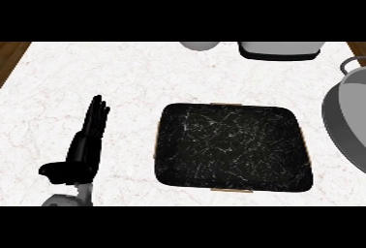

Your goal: Pick the lemon from the tray and place it in the pot

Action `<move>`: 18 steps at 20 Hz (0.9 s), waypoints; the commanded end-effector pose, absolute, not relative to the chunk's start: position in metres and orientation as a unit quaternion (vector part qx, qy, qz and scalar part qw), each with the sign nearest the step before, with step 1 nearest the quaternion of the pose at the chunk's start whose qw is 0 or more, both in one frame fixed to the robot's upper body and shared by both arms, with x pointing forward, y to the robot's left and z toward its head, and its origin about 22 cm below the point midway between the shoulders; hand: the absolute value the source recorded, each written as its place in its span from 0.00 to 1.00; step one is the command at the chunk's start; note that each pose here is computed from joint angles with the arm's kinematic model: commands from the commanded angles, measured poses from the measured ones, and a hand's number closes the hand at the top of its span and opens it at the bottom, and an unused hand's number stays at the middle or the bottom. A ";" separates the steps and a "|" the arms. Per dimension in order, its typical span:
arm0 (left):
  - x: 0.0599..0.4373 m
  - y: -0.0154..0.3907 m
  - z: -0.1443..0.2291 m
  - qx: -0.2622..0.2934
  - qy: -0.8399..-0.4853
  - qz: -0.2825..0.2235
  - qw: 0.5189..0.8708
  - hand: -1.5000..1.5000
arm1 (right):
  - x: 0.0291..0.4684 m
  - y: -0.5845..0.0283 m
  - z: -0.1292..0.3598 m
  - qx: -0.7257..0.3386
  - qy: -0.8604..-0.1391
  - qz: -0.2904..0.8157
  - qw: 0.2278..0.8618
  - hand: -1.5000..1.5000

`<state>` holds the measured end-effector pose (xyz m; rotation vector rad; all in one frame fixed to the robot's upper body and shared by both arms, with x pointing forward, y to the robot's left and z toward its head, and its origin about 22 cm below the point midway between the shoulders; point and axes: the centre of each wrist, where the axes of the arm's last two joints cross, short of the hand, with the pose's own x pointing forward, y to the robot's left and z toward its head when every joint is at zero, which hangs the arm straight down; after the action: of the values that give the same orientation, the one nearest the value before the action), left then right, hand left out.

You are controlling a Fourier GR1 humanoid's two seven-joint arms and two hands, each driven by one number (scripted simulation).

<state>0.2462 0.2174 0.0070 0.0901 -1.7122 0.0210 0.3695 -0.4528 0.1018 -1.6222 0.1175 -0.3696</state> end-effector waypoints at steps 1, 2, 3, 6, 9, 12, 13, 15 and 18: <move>0.246 0.224 0.012 0.041 -0.758 0.019 0.651 0.50 | 0.348 -0.468 0.082 -0.645 0.144 -0.321 0.679 0.00; 0.246 0.229 0.009 0.045 -0.753 0.011 0.657 0.50 | 0.348 -0.462 0.072 -0.635 0.145 -0.321 0.687 0.00; 0.241 0.215 0.002 0.046 -0.753 0.010 0.657 0.50 | 0.349 -0.465 0.078 -0.624 0.133 -0.316 0.702 0.00; 0.246 0.229 0.007 0.046 -0.753 0.011 0.656 0.50 | 0.360 -0.435 0.069 -0.647 0.031 -0.337 0.683 0.00; 0.252 0.215 0.015 0.033 -0.755 0.013 0.655 0.50 | 0.351 -0.456 0.094 -0.696 -0.047 -0.379 0.608 0.00; 0.248 0.214 0.006 0.042 -0.753 0.015 0.656 0.50 | 0.341 -0.454 0.105 -0.743 -0.132 -0.415 0.508 0.00; 0.242 0.216 0.009 0.036 -0.755 0.014 0.654 0.50 | 0.334 -0.459 0.108 -0.748 -0.148 -0.435 0.479 0.00; 0.248 0.225 0.010 0.044 -0.754 0.009 0.656 0.50 | 0.329 -0.452 0.096 -0.746 -0.163 -0.463 0.450 0.00; 0.243 0.223 0.009 0.046 -0.752 0.019 0.657 0.50 | 0.322 -0.444 0.089 -0.731 -0.180 -0.512 0.415 0.00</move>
<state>0.2454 0.2205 0.0095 0.0952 -1.7060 0.0294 0.3300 -0.4529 0.0963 -1.8379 -0.3813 -0.9555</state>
